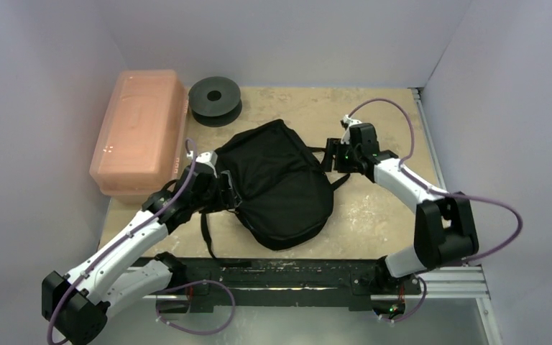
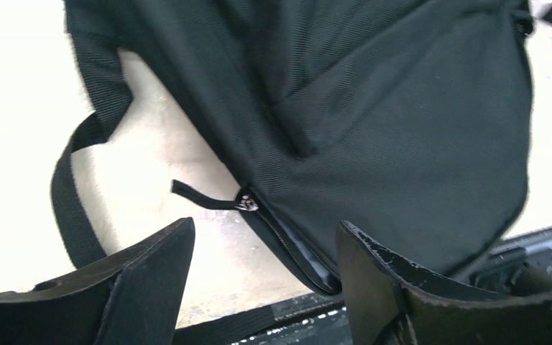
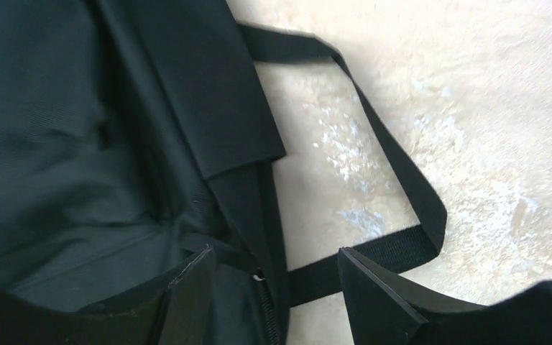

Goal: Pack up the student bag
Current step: Adjust the student bag at the center of the board, then zip the student bag at the center of the board.

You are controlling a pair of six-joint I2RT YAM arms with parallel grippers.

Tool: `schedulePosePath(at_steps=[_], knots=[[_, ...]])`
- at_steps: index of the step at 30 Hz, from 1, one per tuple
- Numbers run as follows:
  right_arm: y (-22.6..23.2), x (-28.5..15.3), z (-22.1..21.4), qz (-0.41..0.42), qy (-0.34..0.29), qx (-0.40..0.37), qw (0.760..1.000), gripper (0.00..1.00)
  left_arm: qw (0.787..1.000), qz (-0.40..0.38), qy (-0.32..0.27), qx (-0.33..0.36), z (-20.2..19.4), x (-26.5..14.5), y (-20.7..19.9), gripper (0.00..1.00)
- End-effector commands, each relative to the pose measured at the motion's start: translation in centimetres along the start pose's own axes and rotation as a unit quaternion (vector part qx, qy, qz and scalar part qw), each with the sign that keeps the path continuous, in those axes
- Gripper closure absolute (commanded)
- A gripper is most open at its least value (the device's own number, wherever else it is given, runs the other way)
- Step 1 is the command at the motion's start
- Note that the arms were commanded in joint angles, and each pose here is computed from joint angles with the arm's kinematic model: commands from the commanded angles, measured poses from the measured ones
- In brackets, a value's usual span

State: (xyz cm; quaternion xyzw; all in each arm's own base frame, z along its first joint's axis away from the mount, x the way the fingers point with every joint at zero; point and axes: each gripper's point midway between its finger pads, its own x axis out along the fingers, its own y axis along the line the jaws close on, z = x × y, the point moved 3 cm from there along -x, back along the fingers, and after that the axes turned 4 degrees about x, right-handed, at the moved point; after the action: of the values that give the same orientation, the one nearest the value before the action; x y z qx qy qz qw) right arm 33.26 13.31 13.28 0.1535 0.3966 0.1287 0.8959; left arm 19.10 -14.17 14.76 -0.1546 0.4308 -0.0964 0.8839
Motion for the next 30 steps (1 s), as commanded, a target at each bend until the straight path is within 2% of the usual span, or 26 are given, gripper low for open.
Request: schedulePosePath(at_steps=[1,4,6,12,14,18,24,26,28,30], knots=[[0.9,0.5,1.0,-0.032,0.015,-0.067,0.997,0.34,0.996,-0.080,-0.003,0.028,1.7,-1.9,-3.1,0.27],[2.4,0.8,0.5,-0.040,0.018,-0.134,0.990,0.34,0.991,-0.127,0.005,0.040,2.2,-2.5,-4.9,0.22],[2.3,0.9,0.4,-0.079,0.018,-0.167,0.983,0.34,0.987,-0.151,0.004,0.045,2.6,-2.7,-5.9,0.21],[3.2,1.0,0.3,-0.099,0.008,-0.217,0.971,0.39,0.976,-0.210,0.012,0.051,3.3,-2.6,-8.2,0.18],[3.1,1.4,0.4,-0.106,0.009,-0.221,0.969,0.45,0.972,-0.229,0.020,0.050,3.5,-2.4,-9.1,0.18],[2.5,2.5,0.1,-0.128,0.023,-0.220,0.967,0.62,0.966,-0.251,0.033,0.049,3.8,-1.9,-10.5,0.18],[2.2,2.6,-0.1,-0.142,0.019,-0.208,0.968,0.72,0.959,-0.273,0.056,0.045,4.0,-0.8,-12.5,0.18],[2.0,2.2,0.2,-0.154,0.008,-0.196,0.968,0.82,0.958,-0.278,0.059,0.042,4.1,-0.2,-13.3,0.18],[2.1,2.0,0.2,-0.148,0.002,-0.193,0.970,0.86,0.957,-0.282,0.066,0.034,4.2,0.5,-14.0,0.18],[2.4,1.9,0.2,-0.141,-0.005,-0.176,0.974,1.00,0.955,-0.288,0.071,0.023,4.4,1.2,-14.7,0.20]])
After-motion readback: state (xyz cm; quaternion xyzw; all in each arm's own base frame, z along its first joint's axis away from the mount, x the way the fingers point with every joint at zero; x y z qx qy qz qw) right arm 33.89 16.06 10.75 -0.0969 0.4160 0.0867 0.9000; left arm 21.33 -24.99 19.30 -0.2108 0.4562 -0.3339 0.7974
